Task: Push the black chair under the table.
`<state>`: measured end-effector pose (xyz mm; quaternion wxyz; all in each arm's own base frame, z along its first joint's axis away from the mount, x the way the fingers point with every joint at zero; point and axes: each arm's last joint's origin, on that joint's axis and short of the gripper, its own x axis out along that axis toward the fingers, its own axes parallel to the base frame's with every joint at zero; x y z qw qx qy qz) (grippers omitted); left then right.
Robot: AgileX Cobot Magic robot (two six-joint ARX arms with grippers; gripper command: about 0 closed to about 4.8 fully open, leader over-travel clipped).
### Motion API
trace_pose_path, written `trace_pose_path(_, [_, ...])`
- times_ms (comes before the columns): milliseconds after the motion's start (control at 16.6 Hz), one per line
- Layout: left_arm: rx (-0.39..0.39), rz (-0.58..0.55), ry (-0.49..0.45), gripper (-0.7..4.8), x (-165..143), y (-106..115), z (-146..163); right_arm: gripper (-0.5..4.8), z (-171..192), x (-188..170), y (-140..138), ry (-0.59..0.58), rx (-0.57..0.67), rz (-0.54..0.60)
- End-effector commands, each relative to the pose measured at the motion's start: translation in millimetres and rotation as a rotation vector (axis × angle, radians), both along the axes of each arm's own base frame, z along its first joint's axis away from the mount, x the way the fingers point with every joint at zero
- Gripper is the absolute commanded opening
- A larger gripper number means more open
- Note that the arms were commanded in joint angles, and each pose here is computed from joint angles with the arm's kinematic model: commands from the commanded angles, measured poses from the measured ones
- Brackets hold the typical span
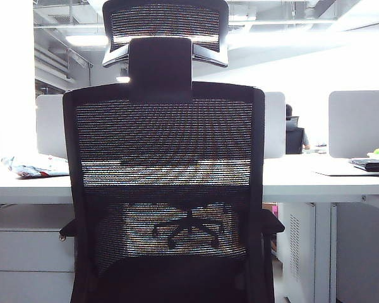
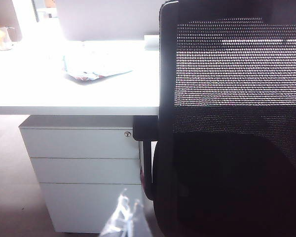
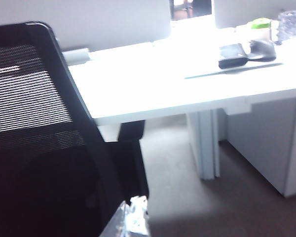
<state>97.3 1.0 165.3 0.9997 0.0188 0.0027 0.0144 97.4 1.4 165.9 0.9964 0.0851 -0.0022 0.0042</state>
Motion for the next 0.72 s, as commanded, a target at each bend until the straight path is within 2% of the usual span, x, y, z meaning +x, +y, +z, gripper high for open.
trace_pose_path(60, [0.008,-0.004,-0.018,-0.05,0.0,-0.1,1.8,-0.05,2.4,-0.1,2.5,-0.031,-0.045,0.086])
trace_pose_path(723, [0.008,-0.004,-0.018,-0.05,0.0,-0.1,1.8,-0.05,2.2,-0.1,2.5,-0.029,-0.045,0.089])
